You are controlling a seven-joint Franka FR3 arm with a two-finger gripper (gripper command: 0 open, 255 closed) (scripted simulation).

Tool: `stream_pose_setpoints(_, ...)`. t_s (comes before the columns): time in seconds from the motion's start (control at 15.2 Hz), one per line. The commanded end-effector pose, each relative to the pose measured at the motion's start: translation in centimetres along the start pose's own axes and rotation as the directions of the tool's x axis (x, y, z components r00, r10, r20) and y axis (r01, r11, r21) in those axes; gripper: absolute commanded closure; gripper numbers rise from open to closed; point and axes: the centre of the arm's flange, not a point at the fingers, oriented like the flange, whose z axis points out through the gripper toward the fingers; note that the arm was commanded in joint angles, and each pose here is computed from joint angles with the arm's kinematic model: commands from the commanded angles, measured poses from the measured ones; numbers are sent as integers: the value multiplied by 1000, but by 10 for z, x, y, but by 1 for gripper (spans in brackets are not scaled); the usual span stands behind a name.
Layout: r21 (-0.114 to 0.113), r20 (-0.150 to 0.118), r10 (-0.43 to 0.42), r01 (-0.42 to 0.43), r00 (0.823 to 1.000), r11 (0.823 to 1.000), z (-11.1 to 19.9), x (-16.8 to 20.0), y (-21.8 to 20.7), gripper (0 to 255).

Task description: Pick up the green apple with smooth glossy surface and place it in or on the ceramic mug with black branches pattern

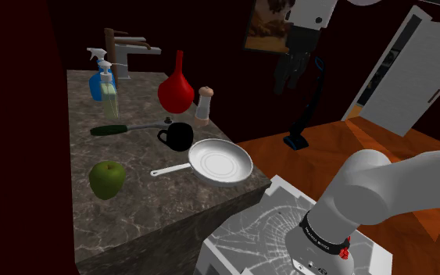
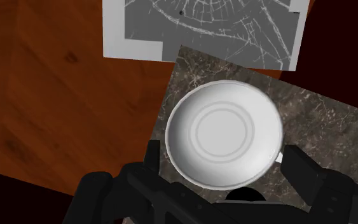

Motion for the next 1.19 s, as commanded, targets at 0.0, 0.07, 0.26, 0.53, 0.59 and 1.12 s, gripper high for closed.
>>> stream_pose_setpoints(0.0,0,0,0,0,1000,1000,0,0,0,0)
stream_pose_setpoints(0.07,4,1,-2,2,1000,1000,6,6,-10,0)
stream_pose_setpoints(0.26,16,5,-7,7,1000,1000,24,23,-39,0)
stream_pose_setpoints(0.53,31,10,-14,14,1000,999,47,45,-79,0)
stream_pose_setpoints(0.59,35,12,-16,15,1000,999,53,51,-89,0)
stream_pose_setpoints(1.12,67,21,-30,28,999,997,98,95,-170,0)
